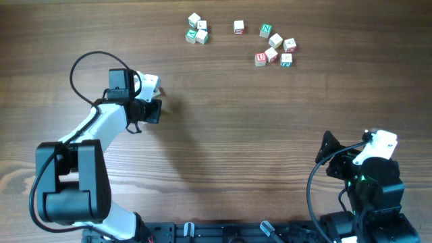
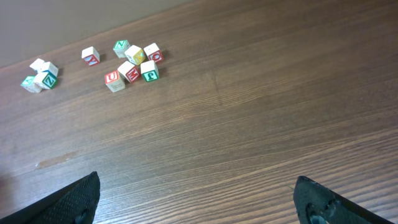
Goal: Form a circle
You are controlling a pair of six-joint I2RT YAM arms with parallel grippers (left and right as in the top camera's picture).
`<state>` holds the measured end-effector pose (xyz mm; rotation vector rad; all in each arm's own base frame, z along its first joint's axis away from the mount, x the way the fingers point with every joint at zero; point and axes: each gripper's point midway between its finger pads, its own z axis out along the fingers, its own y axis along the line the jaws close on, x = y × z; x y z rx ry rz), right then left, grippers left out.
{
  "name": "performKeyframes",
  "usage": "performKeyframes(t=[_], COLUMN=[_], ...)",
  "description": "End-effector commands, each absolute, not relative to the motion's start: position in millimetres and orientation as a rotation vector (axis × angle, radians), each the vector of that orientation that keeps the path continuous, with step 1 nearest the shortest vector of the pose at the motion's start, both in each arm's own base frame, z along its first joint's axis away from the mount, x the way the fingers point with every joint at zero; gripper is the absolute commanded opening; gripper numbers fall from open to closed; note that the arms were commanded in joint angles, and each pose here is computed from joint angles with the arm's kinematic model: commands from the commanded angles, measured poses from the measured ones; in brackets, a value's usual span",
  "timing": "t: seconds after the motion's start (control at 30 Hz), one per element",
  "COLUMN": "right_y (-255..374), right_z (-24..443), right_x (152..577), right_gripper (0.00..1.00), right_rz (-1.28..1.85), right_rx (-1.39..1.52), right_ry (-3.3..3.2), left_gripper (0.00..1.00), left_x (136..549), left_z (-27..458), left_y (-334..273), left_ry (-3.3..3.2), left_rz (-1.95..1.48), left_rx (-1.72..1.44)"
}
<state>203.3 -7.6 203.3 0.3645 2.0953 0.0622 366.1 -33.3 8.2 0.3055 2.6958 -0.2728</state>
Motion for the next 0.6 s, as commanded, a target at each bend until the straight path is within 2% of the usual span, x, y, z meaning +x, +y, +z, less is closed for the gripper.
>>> performKeyframes(t=[0.0, 0.37, 0.57], right_y=[-6.3, -6.3, -6.3], right_z=[201.3, 201.3, 201.3], right_x=[203.8, 203.8, 203.8], right_gripper=[1.00, 1.00, 1.00], right_rz=[0.061, 0.061, 0.061], right_rx=[0.350, 0.350, 0.350], right_ry=[2.104, 2.104, 2.104], left_gripper=[0.04, 0.04, 0.04], left_x=[365.8, 387.4, 394.1], left_z=[1.6, 19.7, 69.7], left_y=[-11.2, 4.9, 3.0], left_ry=[2.728, 2.644, 2.520], left_rz=[-0.091, 0.039, 0.053], left_rx=[0.290, 0.218, 0.214])
